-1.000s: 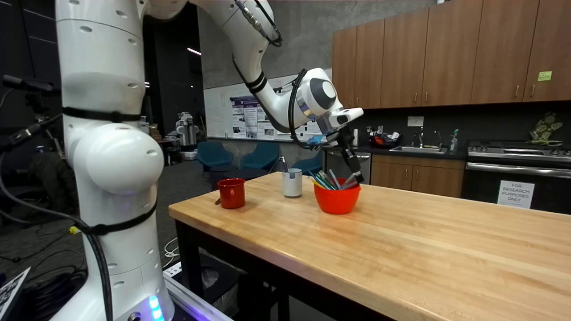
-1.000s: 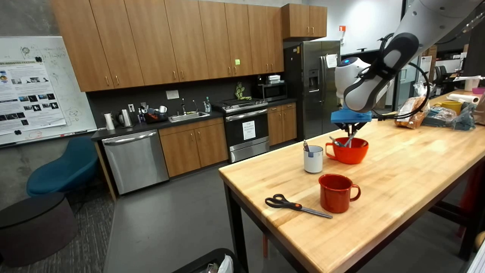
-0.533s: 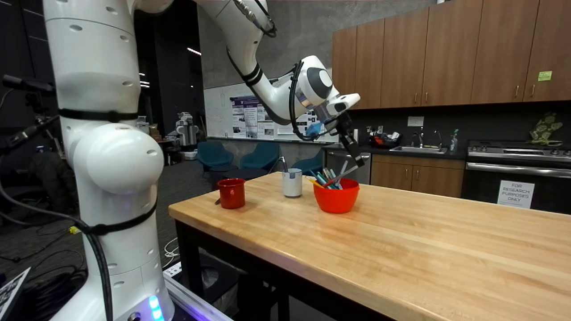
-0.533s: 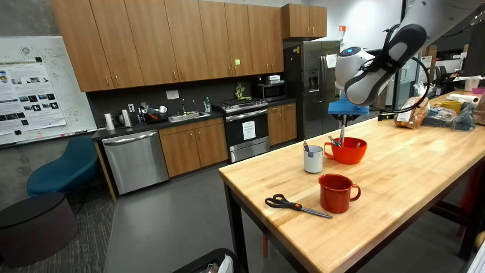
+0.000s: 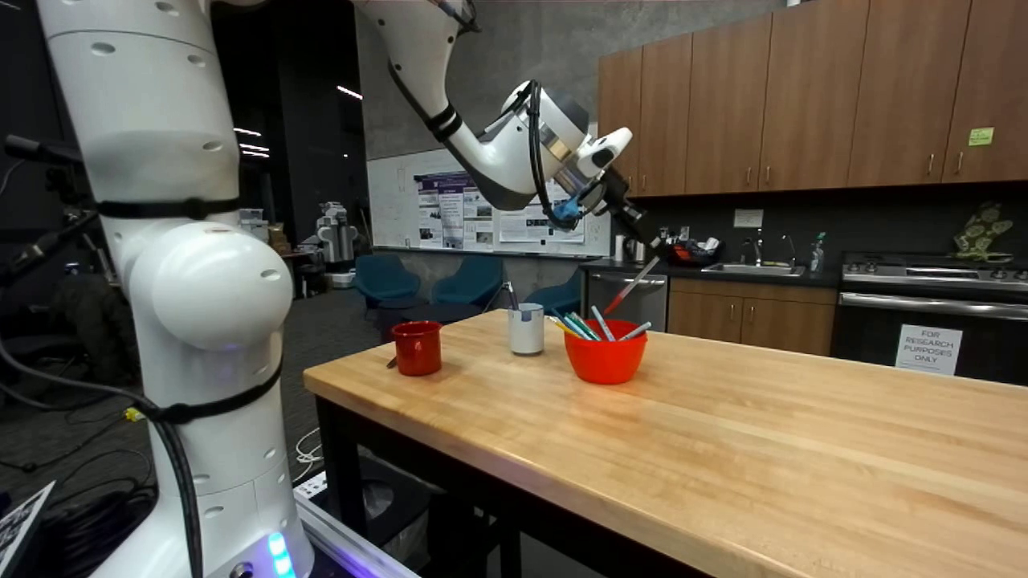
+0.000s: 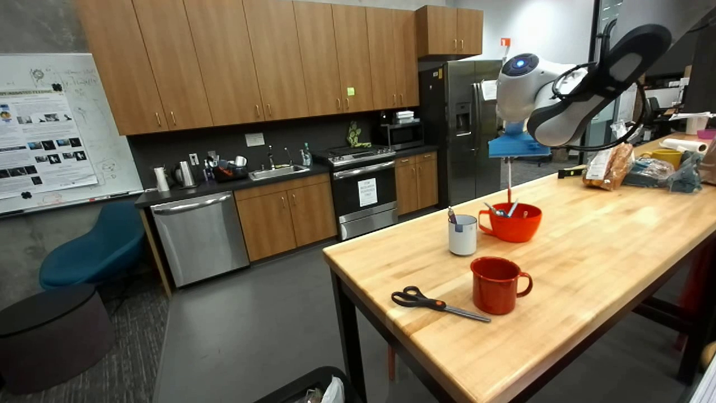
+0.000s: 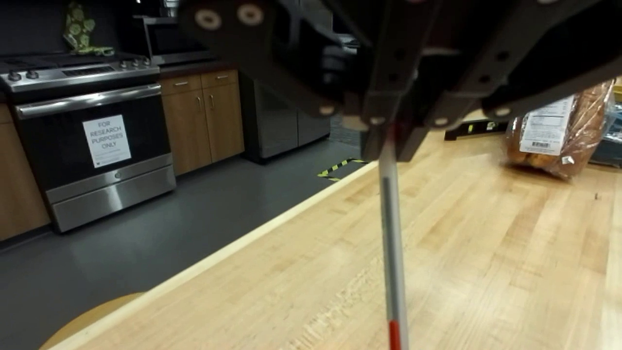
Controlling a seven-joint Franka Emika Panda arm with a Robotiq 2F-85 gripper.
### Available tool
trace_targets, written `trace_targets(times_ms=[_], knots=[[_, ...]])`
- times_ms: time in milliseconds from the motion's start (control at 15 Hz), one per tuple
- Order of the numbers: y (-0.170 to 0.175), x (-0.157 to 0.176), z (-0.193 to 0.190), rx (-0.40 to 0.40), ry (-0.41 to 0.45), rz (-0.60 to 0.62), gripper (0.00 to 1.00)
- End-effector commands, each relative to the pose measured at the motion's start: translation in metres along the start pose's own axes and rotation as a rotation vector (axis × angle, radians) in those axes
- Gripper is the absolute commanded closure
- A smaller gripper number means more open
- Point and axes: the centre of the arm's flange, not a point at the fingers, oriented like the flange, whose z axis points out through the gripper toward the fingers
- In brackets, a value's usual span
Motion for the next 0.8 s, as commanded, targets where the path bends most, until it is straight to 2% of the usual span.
trace_targets(times_ms=[0, 400, 733], knots=[[-0.002, -0.003, -0.02, 0.045, 0.03, 0.028, 0.97], [-0.029, -0.026, -0.036, 0.168, -0.052, 0.045, 0.97], [-0.056, -0.052, -0.053, 0.259, -0.078, 0.023, 0.97]])
